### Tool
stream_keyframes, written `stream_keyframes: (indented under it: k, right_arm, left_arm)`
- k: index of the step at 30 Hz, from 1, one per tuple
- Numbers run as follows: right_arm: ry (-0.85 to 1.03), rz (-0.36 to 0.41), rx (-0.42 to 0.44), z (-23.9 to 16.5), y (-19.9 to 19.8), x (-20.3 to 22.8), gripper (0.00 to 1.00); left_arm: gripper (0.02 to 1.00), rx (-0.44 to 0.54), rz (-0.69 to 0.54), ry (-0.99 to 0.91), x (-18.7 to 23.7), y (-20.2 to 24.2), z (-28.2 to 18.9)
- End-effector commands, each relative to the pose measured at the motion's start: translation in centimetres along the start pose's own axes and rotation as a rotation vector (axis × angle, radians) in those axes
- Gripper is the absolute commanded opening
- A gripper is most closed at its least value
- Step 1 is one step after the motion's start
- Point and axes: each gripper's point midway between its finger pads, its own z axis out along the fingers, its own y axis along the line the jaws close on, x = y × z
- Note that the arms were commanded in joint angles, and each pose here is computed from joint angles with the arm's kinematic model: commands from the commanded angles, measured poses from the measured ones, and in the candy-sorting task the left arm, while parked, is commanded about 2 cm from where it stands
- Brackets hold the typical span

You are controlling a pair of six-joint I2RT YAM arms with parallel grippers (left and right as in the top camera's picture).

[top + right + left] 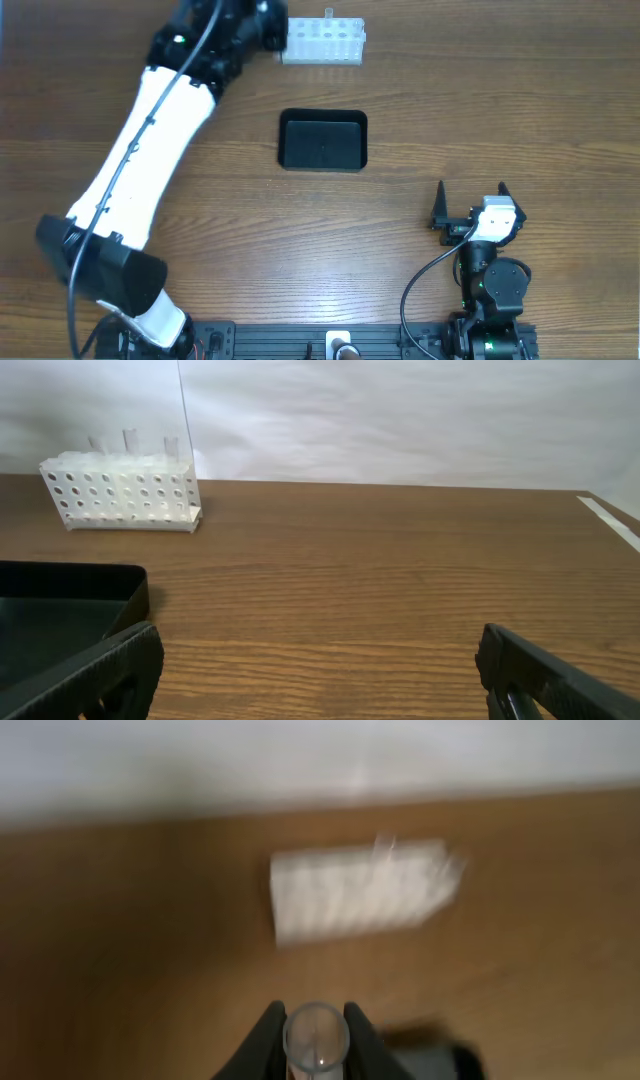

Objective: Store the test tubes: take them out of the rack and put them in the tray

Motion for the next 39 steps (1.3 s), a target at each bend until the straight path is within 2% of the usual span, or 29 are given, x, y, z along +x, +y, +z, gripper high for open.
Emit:
stream_keyframes:
  k: [1,7,14,27,31,35,38,39]
  right_arm:
    - [0.000,-0.004,0.000,0.0,0.0,0.2,0.993]
    - [0.000,-0.004,0.000,0.0,0.0,0.2,0.991]
    - [0.000,-0.004,0.000,0.0,0.0,0.2,0.993]
    - [0.000,-0.004,0.000,0.0,0.0,0.2,0.991]
    - [0.000,-0.004,0.000,0.0,0.0,0.2,0.993]
    - [0.000,-0.004,0.000,0.0,0.0,0.2,0.993]
    - [0.000,-0.004,0.000,0.0,0.0,0.2,0.991]
    - [0.000,-0.004,0.000,0.0,0.0,0.2,0.991]
  left_arm:
    - [0.126,-0.129,-0.128,0.178,7.0,0.7,5.0]
    - [0.134,-0.140,-0.087,0.283,11.2,-1.2,8.0]
    - [0.137,-0.180,-0.078,0.395,15.0,-0.7,10.2]
    - [0.156,-0.206,-0.063,0.484,17.6,-0.2,10.8]
    - [0.209,-0.196,-0.066,0.489,17.7,-0.4,10.8]
    - [0.384,-0.194,-0.068,0.485,17.5,-0.4,10.8]
    - [0.437,-0.196,-0.081,0.438,15.4,-0.2,10.7]
    - [0.435,-0.193,-0.091,0.390,13.5,-0.3,10.5]
